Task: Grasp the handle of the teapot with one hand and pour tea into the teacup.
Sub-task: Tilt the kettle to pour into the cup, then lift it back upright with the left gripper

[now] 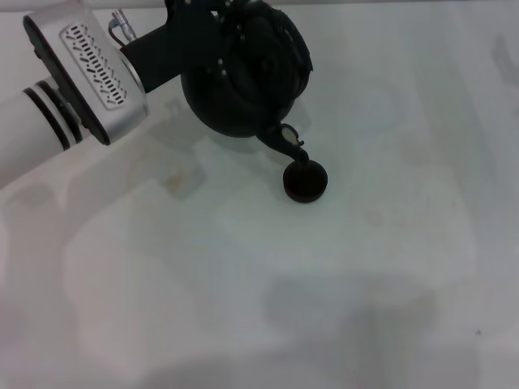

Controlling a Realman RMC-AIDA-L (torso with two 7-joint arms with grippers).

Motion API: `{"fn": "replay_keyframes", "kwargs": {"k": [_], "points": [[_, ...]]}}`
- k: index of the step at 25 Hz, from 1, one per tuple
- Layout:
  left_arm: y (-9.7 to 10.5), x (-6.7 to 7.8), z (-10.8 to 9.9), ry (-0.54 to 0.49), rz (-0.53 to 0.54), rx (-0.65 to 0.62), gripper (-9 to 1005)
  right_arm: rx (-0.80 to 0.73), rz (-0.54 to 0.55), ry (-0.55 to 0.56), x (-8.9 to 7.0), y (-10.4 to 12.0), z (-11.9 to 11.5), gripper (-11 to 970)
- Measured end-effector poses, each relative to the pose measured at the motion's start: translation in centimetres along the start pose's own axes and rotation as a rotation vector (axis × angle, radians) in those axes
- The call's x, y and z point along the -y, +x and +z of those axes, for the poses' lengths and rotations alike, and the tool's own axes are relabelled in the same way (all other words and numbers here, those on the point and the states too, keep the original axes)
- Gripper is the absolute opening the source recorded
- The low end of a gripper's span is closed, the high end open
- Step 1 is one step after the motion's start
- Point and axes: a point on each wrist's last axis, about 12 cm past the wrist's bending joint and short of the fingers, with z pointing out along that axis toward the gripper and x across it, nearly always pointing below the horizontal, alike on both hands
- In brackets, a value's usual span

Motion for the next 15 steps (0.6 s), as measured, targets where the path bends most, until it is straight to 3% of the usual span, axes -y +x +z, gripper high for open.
{"fn": "replay_keyframes", "kwargs": {"k": [15], "points": [[-0.09, -0.07, -0.14, -0.021, -0.053, 0.012, 98, -0.003, -0.002, 0.006, 0.21, 0.07, -0.21, 824]]}}
